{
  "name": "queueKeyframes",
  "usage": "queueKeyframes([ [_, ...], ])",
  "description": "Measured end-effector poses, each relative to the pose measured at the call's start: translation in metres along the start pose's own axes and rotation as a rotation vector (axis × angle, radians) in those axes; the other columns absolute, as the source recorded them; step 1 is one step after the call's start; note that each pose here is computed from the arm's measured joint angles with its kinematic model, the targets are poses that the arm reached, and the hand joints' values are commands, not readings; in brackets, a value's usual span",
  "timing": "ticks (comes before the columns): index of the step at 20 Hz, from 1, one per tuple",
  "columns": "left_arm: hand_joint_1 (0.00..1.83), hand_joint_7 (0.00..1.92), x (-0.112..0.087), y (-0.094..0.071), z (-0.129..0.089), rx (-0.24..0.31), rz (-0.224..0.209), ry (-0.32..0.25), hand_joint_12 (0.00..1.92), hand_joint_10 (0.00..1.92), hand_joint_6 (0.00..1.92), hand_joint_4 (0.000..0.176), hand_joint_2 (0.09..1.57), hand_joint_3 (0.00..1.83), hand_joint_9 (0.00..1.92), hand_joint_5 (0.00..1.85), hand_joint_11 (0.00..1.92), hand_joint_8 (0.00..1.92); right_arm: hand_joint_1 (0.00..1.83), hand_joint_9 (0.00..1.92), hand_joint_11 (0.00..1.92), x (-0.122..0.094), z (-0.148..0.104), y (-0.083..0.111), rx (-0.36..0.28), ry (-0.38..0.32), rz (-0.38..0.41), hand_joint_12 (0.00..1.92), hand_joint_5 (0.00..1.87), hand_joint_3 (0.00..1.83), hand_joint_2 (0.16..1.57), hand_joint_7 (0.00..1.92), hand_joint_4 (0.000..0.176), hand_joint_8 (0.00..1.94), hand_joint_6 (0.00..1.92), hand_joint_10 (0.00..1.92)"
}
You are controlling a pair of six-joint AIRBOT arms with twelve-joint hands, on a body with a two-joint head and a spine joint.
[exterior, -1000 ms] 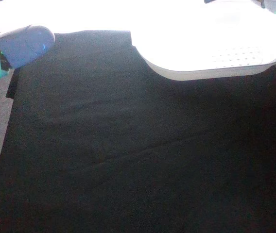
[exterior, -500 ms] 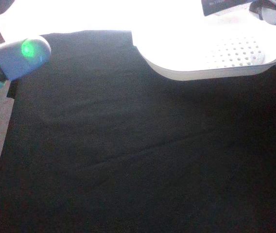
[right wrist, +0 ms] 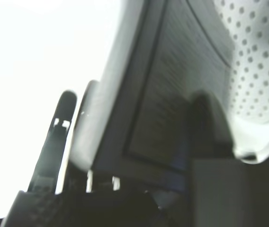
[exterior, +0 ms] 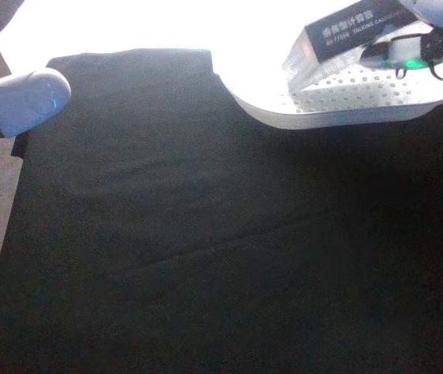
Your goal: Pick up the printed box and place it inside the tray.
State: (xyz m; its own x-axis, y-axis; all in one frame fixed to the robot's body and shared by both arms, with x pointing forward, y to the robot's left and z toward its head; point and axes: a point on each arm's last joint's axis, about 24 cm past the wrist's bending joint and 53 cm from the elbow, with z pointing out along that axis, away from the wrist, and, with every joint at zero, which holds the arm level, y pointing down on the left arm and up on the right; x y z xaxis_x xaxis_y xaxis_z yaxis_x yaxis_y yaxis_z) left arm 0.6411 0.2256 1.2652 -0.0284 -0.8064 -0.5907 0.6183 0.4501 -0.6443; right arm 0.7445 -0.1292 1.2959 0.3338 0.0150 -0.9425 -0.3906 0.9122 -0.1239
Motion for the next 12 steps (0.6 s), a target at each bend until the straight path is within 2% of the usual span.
queueKeyframes([
  [5, 0.0, 0.0, 0.001, 0.002, -0.001, -0.007, 0.0, 0.002, 0.0, 0.0, 0.0, 0.0, 0.81, 0.0, 0.0, 0.0, 0.0, 0.0, 0.59, 0.0, 0.0, -0.001, -0.001, 0.004, -0.008, 0.0, 0.024, 0.0, 0.0, 0.0, 0.6, 0.0, 0.176, 0.0, 0.0, 0.0],
  [7, 0.0, 0.0, 0.002, 0.002, -0.001, -0.008, -0.001, 0.003, 0.0, 0.0, 0.0, 0.0, 0.79, 0.0, 0.0, 0.0, 0.0, 0.0, 0.58, 0.0, 0.0, -0.005, -0.003, 0.003, -0.024, -0.008, 0.107, 0.0, 0.0, 0.0, 0.61, 0.0, 0.176, 0.0, 0.0, 0.0],
  [8, 0.0, 0.0, 0.002, 0.002, -0.001, -0.008, -0.002, 0.004, 0.0, 0.0, 0.0, 0.0, 0.79, 0.0, 0.0, 0.0, 0.0, 0.0, 0.59, 0.0, 0.0, -0.007, -0.003, 0.003, -0.043, -0.017, 0.167, 0.0, 0.0, 0.0, 0.61, 0.0, 0.176, 0.0, 0.0, 0.0],
  [9, 0.0, 0.0, 0.002, 0.002, -0.001, -0.008, -0.002, 0.003, 0.0, 0.0, 0.0, 0.0, 0.8, 0.0, 0.0, 0.0, 0.0, 0.0, 0.57, 0.0, 0.0, -0.012, -0.002, -0.006, -0.073, -0.035, 0.352, 0.0, 0.0, 0.0, 0.58, 0.0, 0.176, 0.0, 0.0, 0.0],
  [10, 0.0, 0.0, 0.002, 0.003, -0.001, -0.009, -0.002, 0.003, 0.0, 0.0, 0.0, 0.0, 0.8, 0.0, 0.0, 0.0, 0.0, 0.0, 0.57, 0.0, 0.0, -0.014, -0.002, -0.011, -0.083, -0.04, 0.424, 0.0, 0.0, 0.0, 0.57, 0.0, 0.176, 0.0, 0.0, 0.0],
  [12, 0.0, 0.0, 0.004, 0.004, -0.001, -0.014, -0.009, 0.002, 0.0, 0.0, 0.0, 0.0, 0.81, 0.0, 0.0, 0.0, 0.0, 0.0, 0.58, 0.0, 0.0, -0.016, 0.002, -0.048, -0.091, -0.07, 0.7, 0.0, 0.0, 0.0, 0.62, 0.0, 0.176, 0.0, 0.0, 0.0],
])
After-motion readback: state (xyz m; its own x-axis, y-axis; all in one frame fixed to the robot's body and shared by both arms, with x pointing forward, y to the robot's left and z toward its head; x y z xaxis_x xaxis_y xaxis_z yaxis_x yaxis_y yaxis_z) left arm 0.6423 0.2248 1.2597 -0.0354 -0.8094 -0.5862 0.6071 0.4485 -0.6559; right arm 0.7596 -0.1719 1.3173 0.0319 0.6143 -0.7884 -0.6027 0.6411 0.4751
